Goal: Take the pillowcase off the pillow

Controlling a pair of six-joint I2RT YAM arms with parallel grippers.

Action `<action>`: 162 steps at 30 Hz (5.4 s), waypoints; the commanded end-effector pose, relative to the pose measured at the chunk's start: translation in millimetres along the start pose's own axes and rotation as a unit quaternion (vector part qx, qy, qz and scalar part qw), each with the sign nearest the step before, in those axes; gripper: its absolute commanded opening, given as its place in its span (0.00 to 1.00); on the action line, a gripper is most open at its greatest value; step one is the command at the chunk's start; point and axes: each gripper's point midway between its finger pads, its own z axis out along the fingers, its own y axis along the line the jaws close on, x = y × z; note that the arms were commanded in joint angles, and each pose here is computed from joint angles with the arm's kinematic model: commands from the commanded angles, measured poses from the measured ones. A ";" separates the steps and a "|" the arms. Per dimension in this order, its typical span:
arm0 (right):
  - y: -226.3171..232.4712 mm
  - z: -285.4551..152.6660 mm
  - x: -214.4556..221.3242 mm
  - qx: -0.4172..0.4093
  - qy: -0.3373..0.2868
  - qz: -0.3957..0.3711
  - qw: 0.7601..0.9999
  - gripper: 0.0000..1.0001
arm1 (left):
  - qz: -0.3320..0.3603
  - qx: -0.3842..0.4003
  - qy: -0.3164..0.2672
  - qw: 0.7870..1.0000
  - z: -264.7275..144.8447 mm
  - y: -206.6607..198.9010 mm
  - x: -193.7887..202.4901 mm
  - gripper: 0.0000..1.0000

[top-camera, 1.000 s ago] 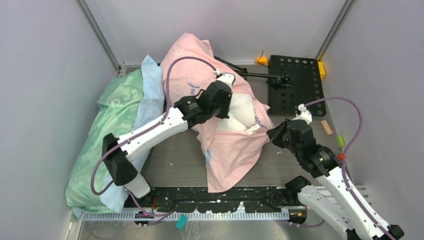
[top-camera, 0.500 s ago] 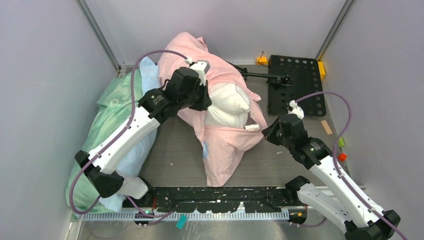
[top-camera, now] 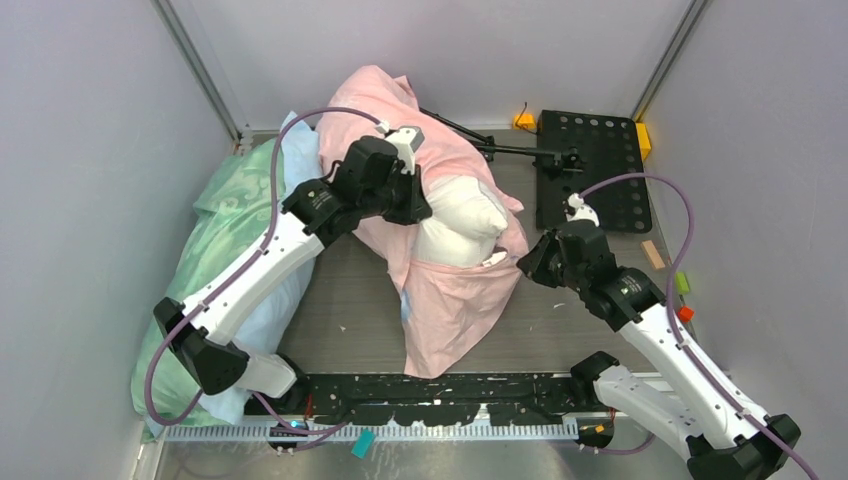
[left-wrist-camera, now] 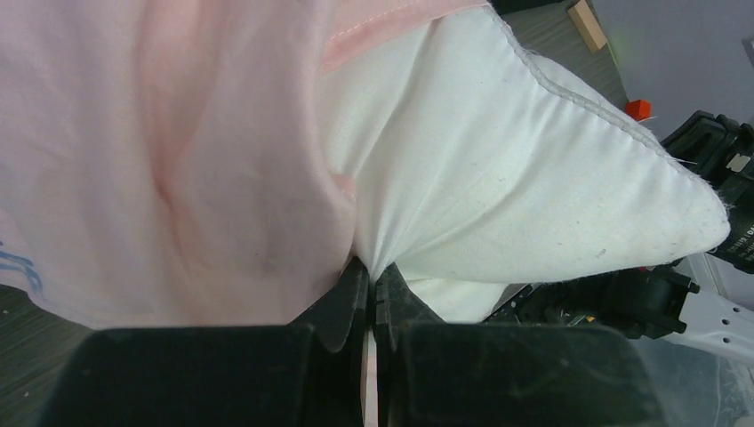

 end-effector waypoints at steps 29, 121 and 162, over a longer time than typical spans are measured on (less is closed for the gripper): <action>90.2 -34.0 2.5 -0.258 0.030 -0.071 0.963 0.82 | -0.004 -0.009 -0.196 0.981 -51.5 -15.1 -124.0 0.00; 178.8 12.8 -64.4 -0.205 -0.107 -0.063 0.971 0.00 | -0.098 0.106 -0.124 0.982 -109.9 -42.5 -84.6 0.55; 198.0 -4.7 -61.3 -0.266 -0.095 -0.057 0.958 0.00 | -0.389 -0.123 -0.065 0.911 -31.0 2.3 94.7 0.94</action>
